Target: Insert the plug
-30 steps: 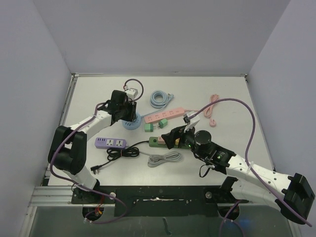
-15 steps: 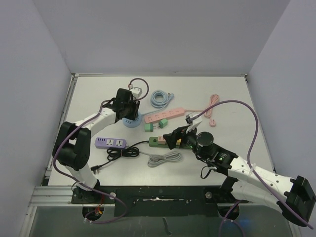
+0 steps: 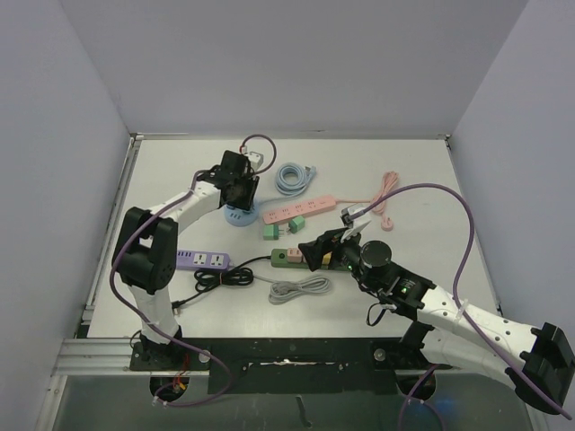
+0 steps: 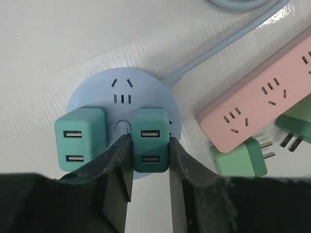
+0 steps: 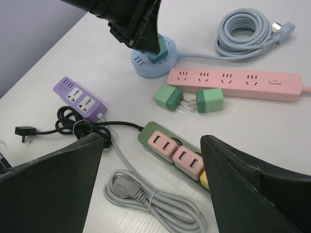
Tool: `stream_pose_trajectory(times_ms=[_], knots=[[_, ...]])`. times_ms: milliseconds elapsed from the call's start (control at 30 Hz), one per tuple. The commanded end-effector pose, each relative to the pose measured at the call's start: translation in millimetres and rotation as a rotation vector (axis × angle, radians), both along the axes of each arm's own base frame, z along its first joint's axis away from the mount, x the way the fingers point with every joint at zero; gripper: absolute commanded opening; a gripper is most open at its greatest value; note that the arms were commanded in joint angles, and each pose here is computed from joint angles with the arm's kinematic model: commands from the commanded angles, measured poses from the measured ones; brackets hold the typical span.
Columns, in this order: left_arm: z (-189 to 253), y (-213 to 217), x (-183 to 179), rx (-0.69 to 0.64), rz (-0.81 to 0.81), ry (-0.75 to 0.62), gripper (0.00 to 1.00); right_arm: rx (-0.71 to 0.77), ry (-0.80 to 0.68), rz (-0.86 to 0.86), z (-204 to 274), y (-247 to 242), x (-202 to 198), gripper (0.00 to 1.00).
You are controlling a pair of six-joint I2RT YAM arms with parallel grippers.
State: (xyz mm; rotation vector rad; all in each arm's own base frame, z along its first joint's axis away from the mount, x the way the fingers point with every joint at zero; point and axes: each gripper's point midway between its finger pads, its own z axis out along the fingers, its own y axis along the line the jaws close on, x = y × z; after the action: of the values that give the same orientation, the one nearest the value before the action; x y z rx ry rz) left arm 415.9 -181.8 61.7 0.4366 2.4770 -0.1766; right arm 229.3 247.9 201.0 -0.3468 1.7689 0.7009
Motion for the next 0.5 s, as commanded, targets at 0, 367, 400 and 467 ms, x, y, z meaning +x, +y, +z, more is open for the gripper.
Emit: stream_pose_trajectory(times_ms=[0,367,400,467], knots=[[-99,40,-103,0.179,0.023,0.49,0.0,0.038,-0.039,-0.029,15,-4,4,0.83],[-130,39,-134,0.112,0.036,0.68,0.0,0.048,-0.042,-0.028,18,-5,3,0.83],[-128,38,-132,0.113,0.041,0.672,0.0,0.047,-0.041,-0.028,18,-5,3,0.83],[-118,37,-125,0.108,0.053,0.643,0.0,0.048,-0.04,-0.034,19,-6,3,0.83]])
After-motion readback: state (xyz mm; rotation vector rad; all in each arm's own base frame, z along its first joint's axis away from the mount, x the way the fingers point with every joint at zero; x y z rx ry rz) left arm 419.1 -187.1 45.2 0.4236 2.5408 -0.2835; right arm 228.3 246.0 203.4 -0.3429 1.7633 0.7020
